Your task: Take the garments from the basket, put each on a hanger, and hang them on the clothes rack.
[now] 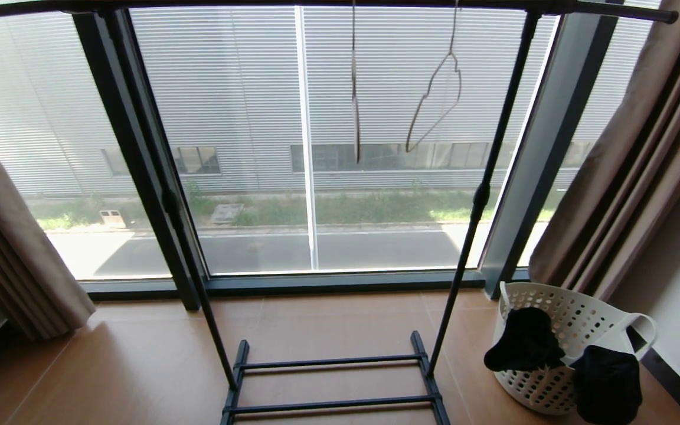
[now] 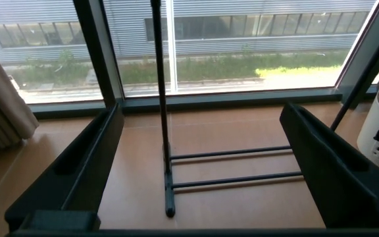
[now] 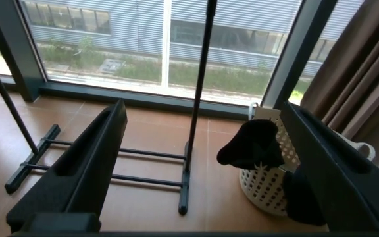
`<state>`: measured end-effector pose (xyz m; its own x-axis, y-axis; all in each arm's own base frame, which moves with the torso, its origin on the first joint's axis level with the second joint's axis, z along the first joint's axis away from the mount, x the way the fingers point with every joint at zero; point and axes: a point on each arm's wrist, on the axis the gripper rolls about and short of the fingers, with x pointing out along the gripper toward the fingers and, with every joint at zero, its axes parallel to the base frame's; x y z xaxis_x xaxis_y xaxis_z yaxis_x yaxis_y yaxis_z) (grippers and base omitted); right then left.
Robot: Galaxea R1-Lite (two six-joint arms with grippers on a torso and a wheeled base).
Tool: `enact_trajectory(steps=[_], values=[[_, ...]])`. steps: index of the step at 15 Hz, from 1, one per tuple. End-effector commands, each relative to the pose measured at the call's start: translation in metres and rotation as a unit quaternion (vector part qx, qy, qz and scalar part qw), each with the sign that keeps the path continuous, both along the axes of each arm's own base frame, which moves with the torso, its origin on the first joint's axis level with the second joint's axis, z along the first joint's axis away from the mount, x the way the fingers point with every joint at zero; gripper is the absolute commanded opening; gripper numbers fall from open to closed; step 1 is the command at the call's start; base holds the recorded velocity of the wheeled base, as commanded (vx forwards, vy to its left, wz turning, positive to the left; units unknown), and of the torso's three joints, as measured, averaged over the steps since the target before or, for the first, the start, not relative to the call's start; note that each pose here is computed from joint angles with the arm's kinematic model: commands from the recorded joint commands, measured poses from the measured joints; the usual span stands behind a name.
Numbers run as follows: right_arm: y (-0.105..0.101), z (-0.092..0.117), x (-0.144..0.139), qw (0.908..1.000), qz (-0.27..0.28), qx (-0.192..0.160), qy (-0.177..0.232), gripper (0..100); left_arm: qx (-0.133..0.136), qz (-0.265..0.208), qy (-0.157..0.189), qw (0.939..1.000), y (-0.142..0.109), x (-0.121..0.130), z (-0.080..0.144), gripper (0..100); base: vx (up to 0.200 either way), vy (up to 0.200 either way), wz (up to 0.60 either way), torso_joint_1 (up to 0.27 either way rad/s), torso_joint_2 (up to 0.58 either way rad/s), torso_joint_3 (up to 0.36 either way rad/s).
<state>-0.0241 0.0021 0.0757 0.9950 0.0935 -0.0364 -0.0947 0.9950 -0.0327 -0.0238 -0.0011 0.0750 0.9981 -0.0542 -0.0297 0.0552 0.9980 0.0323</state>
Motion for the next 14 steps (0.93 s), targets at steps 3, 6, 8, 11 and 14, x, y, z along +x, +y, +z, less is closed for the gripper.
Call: enact_trajectory(steps=[3, 6, 8, 11, 14], values=[[0.0, 0.0001, 0.0001, 1.0, 0.0, 0.0, 0.001, 100, 0.0, 0.0, 0.0, 1.0, 0.0, 0.0001, 0.0002, 100, 0.0, 0.0, -0.6, 0.004, 0.0, 0.006], [0.0, 0.0001, 0.0001, 1.0, 0.0, 0.0, 0.001, 100, 0.0, 0.0, 0.0, 1.0, 0.0, 0.0001, 0.0002, 100, 0.0, -0.067, -0.2, 0.003, 0.0, 0.002], [0.0, 0.0001, 0.0001, 1.0, 0.001, 0.0, 0.001, 100, 0.0, 0.0, 0.0, 1.0, 0.0, 0.0001, 0.0002, 100, 0.0, -0.2, 0.0, 0.0, 0.0, 0.005], [0.0, 0.0001, 0.0001, 1.0, 0.001, 0.0, 0.001, 100, 0.0, 0.0, 0.0, 1.0, 0.0, 0.0001, 0.0002, 100, 0.0, -0.2, 0.0, 0.002, 0.01, 0.004], [0.0, 0.0001, 0.0001, 1.0, 0.001, 0.0, 0.001, 100, 0.0, 0.0, 0.0, 1.0, 0.0, 0.0001, 0.0002, 100, 0.067, -0.133, 0.0, 0.004, 0.01, 0.004]])
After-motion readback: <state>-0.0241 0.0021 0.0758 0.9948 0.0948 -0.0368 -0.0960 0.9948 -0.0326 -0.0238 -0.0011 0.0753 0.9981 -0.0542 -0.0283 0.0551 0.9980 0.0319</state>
